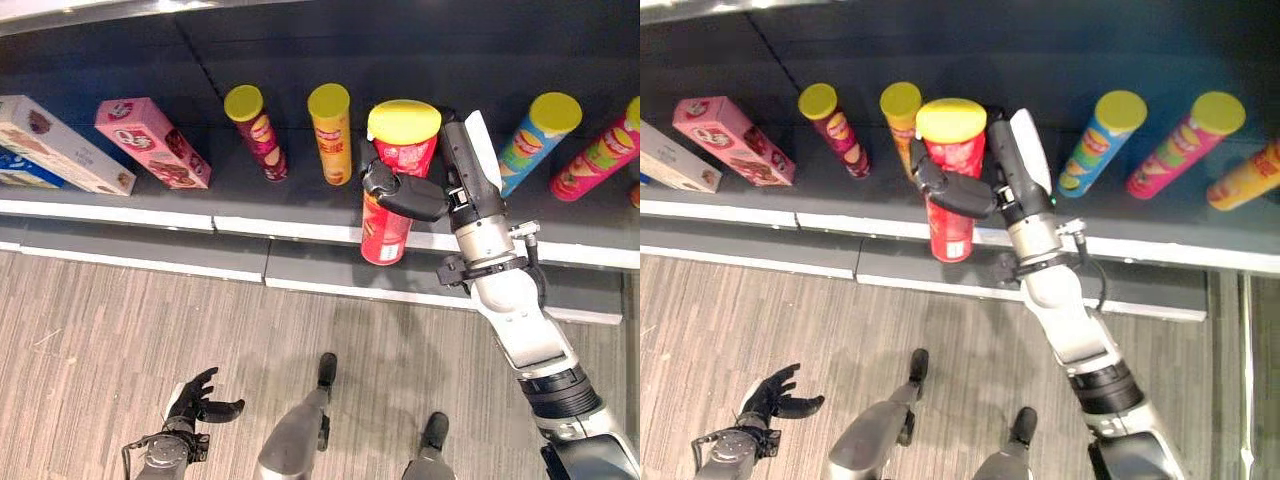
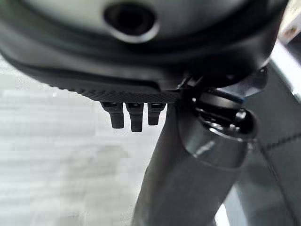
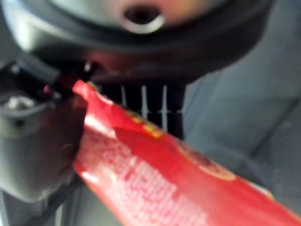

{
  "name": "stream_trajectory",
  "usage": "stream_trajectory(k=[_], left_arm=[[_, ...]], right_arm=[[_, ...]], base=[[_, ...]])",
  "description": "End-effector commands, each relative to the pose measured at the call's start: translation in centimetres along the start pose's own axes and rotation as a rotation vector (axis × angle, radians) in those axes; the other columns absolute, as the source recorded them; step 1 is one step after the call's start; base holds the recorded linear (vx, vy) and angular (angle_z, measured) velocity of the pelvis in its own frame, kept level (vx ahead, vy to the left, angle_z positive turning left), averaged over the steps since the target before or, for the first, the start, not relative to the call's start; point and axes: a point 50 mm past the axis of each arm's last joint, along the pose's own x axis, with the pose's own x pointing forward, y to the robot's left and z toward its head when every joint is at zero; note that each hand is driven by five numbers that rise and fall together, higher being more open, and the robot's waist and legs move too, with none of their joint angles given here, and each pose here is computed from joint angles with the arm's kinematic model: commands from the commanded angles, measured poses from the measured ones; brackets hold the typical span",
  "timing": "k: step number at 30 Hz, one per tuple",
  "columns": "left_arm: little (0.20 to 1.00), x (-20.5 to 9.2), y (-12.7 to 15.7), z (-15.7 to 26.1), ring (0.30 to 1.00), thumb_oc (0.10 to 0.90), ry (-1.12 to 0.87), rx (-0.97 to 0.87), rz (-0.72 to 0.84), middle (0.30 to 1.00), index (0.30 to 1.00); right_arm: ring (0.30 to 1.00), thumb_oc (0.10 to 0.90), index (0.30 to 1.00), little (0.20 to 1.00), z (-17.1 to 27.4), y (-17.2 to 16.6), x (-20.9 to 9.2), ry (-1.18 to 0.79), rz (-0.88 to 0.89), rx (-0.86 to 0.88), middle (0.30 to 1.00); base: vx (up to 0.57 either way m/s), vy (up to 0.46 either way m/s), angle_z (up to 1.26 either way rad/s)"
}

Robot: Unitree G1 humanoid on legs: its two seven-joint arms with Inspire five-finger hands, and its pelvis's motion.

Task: Put the goods on the table back onto the shelves and tidy them up.

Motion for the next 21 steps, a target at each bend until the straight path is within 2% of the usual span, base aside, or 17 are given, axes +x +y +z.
stream_trajectory(k=[1,4,5,7,13,18,21], left_arm=[[0.900,-1.4,1.7,-2.5,0.900,0.800,0.059,0.035,0.058,0.900,0.900],[0.900,-0.5,2.3,-0.2,0.900,0.800,-0.019,0.045,0.081,0.900,0.900],[0.900,-0.5,2.2,0.2,0.900,0.800,-0.040,-0.040,0.102,0.900,0.900],[0.900,-0.5,1.7,0.7,0.900,0.800,-0.069,-0.066,0.089,0.900,0.900],[0.900,-1.1,1.4,-1.2,0.900,0.800,-0.003,-0.019,0.074,0.900,0.900],[0.900,-1.4,0.8,-1.6,0.900,0.800,0.000,-0.022,0.079,0.900,0.900],[0.900,-1.2,0.1,0.2,0.900,0.800,-0.085,-0.024,0.050,0.900,0.900]], right_arm=[[0.300,0.400,0.300,0.300,5.1,-1.6,1.5,-0.288,-0.064,-0.022,0.300],[0.300,0.400,0.300,0.300,5.2,-1.5,1.9,-0.300,-0.071,-0.002,0.300],[0.300,0.400,0.300,0.300,6.0,-1.4,2.6,-0.334,-0.074,-0.004,0.300],[0.300,0.400,0.300,0.300,6.1,-1.6,2.6,-0.345,-0.084,-0.010,0.300],[0.300,0.400,0.300,0.300,7.4,-1.6,3.8,-0.403,-0.115,-0.045,0.300],[0.300,0.400,0.300,0.300,6.5,-3.5,4.6,-0.365,-0.339,-0.140,0.300],[0.300,0.400,0.300,0.300,6.7,-6.6,5.7,-0.371,-0.526,-0.301,0.300]], base=[[-0.04,0.143,-0.68],[0.06,-0.250,-0.72],[0.09,-0.400,0.25],[0.04,-0.345,1.55],[0.03,-0.100,0.32],[0.02,0.019,0.06],[-0.02,0.018,0.10]])
